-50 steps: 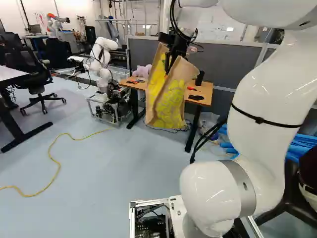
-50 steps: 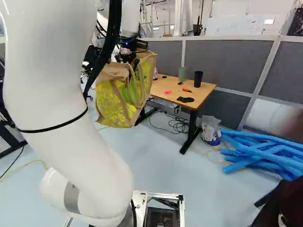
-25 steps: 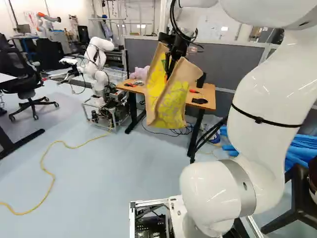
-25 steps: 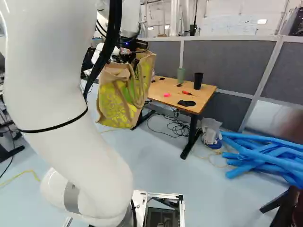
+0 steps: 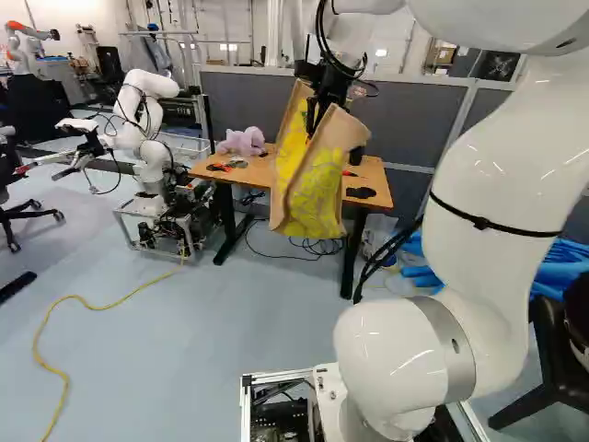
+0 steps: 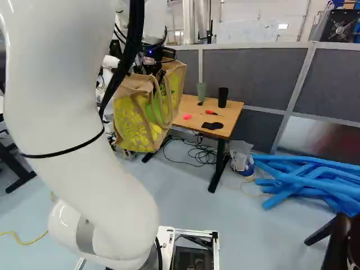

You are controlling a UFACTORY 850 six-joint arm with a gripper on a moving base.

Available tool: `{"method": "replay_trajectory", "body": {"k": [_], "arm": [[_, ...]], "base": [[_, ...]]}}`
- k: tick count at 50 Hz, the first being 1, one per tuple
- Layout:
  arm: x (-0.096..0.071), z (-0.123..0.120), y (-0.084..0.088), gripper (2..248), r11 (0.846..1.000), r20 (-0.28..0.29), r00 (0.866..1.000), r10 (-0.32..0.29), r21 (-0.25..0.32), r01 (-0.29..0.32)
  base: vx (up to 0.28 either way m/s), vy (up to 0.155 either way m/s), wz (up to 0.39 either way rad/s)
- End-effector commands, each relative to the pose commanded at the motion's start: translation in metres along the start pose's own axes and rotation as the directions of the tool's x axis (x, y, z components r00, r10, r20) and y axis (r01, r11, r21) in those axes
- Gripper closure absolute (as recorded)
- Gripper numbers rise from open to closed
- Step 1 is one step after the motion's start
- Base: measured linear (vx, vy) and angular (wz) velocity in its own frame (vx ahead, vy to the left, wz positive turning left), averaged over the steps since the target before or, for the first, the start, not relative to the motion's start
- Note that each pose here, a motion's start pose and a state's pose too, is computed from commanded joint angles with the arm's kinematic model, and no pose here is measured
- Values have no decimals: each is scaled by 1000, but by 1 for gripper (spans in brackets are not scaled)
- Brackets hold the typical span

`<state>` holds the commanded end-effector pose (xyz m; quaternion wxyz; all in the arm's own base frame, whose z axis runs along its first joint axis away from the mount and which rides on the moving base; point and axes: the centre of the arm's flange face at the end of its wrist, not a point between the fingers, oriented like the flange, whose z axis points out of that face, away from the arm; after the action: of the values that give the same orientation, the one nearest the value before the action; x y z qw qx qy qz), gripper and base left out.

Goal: Pick up the bag on the ground and place it on the table

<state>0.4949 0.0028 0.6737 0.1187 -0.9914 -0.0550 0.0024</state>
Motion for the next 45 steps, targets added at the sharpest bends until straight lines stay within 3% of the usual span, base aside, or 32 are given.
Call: {"method": "replay_trajectory", "body": {"k": [26,45], "arm": [[0,0,0,228,1000,0,1000,0,0,0],[0,0,0,228,1000,0,1000,0,0,0]], "base": [[167,43,-260],[160,81,-42]]}}
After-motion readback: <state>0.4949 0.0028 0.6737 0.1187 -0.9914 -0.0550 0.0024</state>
